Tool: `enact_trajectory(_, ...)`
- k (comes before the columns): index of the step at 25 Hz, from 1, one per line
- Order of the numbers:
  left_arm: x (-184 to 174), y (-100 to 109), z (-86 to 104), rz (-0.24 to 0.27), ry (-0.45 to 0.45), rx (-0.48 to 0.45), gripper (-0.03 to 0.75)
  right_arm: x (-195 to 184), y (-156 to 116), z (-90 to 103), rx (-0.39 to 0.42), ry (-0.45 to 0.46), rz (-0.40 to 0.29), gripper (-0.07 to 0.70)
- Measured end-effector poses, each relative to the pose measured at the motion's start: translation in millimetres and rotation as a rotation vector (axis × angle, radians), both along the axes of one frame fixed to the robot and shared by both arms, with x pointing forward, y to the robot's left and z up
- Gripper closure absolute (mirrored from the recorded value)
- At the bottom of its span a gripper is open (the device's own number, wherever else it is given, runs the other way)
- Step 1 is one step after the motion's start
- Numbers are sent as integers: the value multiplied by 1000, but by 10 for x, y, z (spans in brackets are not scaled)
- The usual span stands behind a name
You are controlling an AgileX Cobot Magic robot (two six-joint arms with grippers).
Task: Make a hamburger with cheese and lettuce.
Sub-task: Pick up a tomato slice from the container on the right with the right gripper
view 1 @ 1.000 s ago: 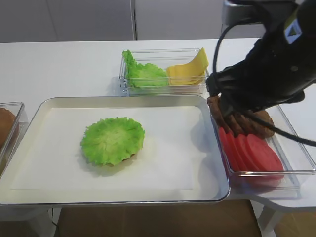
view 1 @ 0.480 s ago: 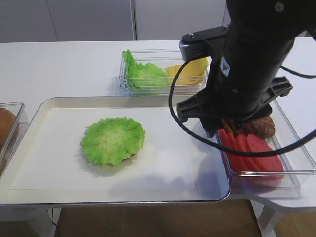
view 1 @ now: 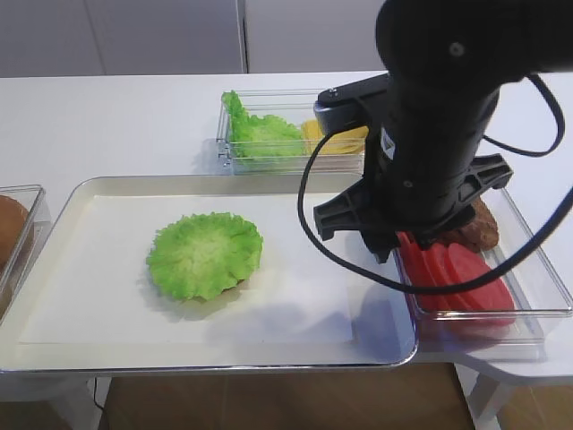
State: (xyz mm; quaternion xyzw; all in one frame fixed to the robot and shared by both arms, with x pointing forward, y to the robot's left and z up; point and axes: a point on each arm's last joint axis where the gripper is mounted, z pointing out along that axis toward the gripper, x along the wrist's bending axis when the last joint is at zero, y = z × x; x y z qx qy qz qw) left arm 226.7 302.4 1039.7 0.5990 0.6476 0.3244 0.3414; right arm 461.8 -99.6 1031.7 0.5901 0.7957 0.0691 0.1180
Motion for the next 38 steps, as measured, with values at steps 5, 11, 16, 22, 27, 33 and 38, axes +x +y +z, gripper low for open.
enact_trajectory(5, 0, 0, 0, 0, 0, 0, 334, 14, -4, -10, -14, -8, 5, 307)
enact_trajectory(11, 0, 0, 0, 0, 0, 0, 334, 28, -2, -20, -20, -16, 10, 307)
enact_trajectory(16, 0, 0, 0, 0, 0, 0, 334, 32, 8, -30, -24, -19, 22, 307)
enact_trajectory(22, 0, 0, 0, 0, 0, 0, 334, 45, 22, -68, -32, -12, 29, 311)
enact_trajectory(27, 0, 0, 0, 0, 0, 0, 334, 54, 13, -65, -45, -22, 36, 407)
enact_trajectory(33, 0, 0, 0, 0, 0, 0, 334, 63, 12, -58, -49, -30, 39, 556)
enact_trajectory(38, 0, 0, 0, 0, 0, 0, 334, 68, 8, -56, -55, -36, 41, 566)
